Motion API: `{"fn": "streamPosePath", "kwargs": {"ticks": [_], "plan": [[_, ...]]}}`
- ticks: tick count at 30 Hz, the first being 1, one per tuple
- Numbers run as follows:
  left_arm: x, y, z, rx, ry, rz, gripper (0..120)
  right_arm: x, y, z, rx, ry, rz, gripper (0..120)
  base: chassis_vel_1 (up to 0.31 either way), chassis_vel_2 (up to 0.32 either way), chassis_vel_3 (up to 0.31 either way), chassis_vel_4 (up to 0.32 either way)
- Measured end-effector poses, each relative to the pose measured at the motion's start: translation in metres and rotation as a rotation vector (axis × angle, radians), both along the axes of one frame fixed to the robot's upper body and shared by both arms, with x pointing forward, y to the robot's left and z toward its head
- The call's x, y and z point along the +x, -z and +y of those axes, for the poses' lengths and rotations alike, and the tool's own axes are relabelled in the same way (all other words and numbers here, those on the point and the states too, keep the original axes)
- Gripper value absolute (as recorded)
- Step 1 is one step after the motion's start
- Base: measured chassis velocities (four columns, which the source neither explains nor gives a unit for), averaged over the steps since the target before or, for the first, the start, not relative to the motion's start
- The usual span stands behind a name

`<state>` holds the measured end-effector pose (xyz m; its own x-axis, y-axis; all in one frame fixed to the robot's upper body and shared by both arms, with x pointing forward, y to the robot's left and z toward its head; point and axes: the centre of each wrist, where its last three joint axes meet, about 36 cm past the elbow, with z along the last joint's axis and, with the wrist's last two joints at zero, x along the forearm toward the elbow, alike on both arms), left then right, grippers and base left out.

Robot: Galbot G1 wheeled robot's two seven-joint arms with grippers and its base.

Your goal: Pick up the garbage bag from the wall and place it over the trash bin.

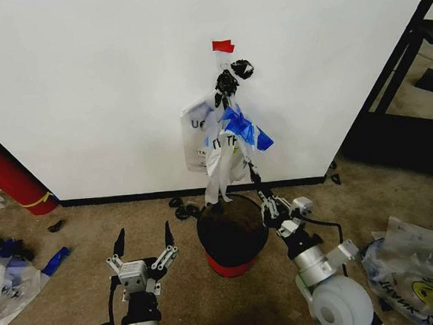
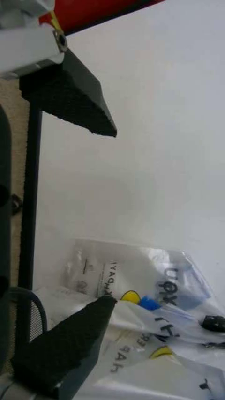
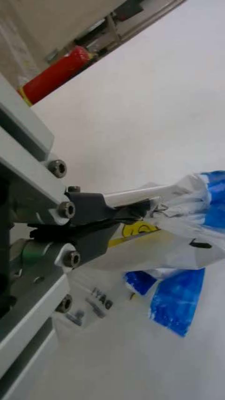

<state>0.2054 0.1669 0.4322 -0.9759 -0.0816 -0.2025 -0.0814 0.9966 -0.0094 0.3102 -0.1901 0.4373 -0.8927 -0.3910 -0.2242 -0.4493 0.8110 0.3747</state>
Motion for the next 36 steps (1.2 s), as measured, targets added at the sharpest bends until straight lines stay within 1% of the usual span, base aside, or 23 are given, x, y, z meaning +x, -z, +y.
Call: {"fn": "streamPosePath", "kwargs": {"ticks": [3,5,7,11,13,19,23,27,31,36], "plan": [[0.000,-0.001,0.000,0.000,0.002,-0.001,100,-0.013,0.002,-0.004,-0.036,0.003,-0.014,0,0.000,0.000,0.000,0.000],[0.001,-0.001,0.000,-0.001,0.005,-0.005,100,-0.033,0.012,-0.007,-0.087,0.000,-0.029,0,0.000,0.000,0.000,0.000],[0.002,0.000,0.000,-0.001,0.006,-0.005,100,-0.040,0.016,-0.008,-0.102,-0.001,-0.029,0,0.000,0.000,0.000,0.000],[0.002,0.000,0.001,-0.004,0.009,-0.003,100,-0.070,0.035,-0.011,-0.164,-0.006,-0.017,0,0.000,0.000,0.000,0.000],[0.002,0.001,0.001,-0.005,0.010,-0.002,100,-0.073,0.037,-0.011,-0.167,-0.006,-0.015,0,0.000,0.000,0.000,0.000],[0.003,0.002,0.002,-0.007,0.012,0.002,100,-0.104,0.055,-0.010,-0.199,-0.011,-0.020,0,0.000,0.000,0.000,0.000],[0.004,0.003,0.002,-0.007,0.013,0.004,100,-0.111,0.059,-0.011,-0.203,-0.009,-0.028,0,0.000,0.000,0.000,0.000],[0.006,0.005,0.002,-0.008,0.015,0.007,100,-0.129,0.071,-0.013,-0.204,-0.002,-0.052,0,0.000,0.000,0.000,0.000],[0.007,0.005,0.003,-0.008,0.015,0.008,100,-0.137,0.077,-0.015,-0.203,0.004,-0.058,0,0.000,0.000,0.000,0.000],[0.008,0.005,0.003,-0.006,0.018,0.010,100,-0.147,0.082,-0.017,-0.224,0.018,-0.082,0,0.000,0.000,0.000,0.000]]}}
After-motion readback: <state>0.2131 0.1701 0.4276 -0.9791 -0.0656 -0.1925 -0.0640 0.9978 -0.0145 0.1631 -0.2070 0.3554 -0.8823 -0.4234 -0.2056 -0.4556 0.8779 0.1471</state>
